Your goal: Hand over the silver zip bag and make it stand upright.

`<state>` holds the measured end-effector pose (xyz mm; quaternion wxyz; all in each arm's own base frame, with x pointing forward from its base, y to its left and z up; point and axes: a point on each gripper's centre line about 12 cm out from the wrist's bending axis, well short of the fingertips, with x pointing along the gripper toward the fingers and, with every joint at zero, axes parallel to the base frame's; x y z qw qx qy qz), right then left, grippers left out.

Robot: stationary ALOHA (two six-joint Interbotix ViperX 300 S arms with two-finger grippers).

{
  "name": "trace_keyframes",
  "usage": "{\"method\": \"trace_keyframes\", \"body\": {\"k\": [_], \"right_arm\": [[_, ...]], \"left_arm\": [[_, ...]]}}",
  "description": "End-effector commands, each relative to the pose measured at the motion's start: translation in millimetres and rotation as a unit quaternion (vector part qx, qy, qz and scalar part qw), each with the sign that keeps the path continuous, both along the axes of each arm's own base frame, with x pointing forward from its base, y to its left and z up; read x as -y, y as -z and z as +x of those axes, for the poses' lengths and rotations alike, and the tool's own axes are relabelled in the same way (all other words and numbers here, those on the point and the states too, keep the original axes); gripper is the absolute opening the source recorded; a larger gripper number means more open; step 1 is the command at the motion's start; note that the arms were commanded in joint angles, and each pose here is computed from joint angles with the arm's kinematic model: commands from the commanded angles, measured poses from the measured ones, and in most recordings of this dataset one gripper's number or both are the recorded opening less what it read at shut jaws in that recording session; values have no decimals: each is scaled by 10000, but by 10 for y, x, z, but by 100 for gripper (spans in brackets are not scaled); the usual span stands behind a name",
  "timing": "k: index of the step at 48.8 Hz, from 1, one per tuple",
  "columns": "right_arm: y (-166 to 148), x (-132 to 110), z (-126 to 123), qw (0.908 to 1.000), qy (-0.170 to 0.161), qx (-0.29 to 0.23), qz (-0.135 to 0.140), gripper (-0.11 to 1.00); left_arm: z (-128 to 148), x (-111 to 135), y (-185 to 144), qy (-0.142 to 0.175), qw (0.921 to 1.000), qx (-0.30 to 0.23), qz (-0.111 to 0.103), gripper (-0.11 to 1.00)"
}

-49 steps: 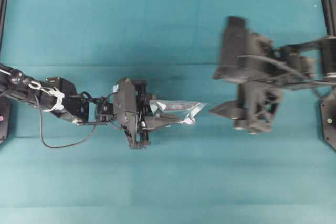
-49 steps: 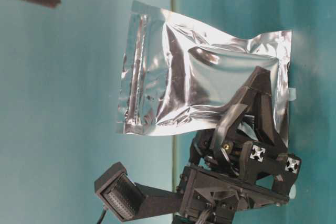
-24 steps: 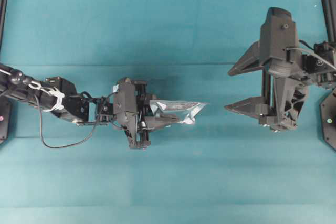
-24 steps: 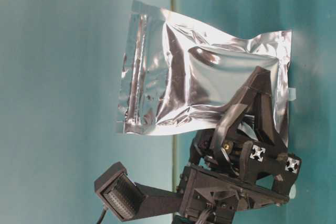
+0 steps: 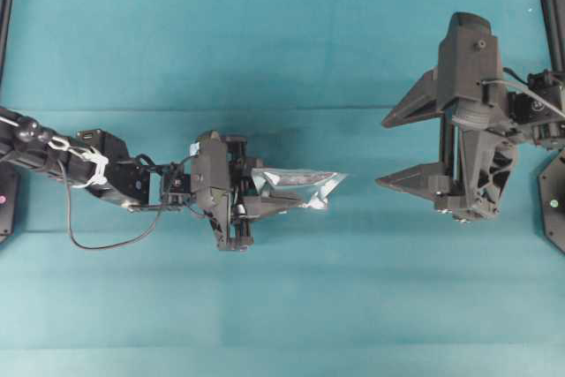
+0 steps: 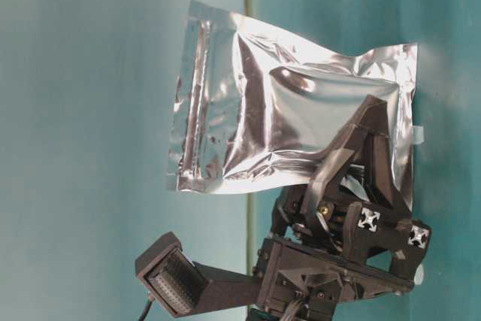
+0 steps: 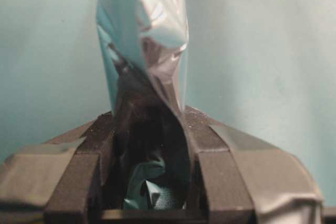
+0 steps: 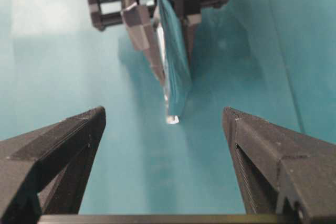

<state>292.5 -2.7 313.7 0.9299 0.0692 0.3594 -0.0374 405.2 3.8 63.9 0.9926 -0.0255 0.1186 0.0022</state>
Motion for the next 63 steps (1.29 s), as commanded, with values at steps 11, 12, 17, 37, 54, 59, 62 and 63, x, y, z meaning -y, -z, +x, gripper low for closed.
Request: {"method": "trace_keyframes", "body": {"k": [11,12,17,37,54,59,62,63], "right_arm": [[-54,2,-1,9999,38,116,49,91],[-48,-2,-3,9999,30,108,50,91],[-44,-4,0,9999,31,101,57,91],[-29,-5,-2,9999,31,93,65,91],[-37,-6,5,9999,31,139,73,91],[-40,-6,8,9999,30,154,73,91],[-34,-6,6,9999,30,147,73,90],[-34,-11,6,9999,23,146,73,90]], "left_arm": [[13,20,-29,32,10000,54,11,28],[12,20,-23,32,10000,46,10,28],[12,20,-23,32,10000,46,10,28],[13,20,-29,32,10000,54,11,28],[13,20,-29,34,10000,54,18,28],[18,20,-32,32,10000,61,11,28],[18,20,-32,34,10000,61,18,28],[18,20,-32,32,10000,61,11,28]]}}
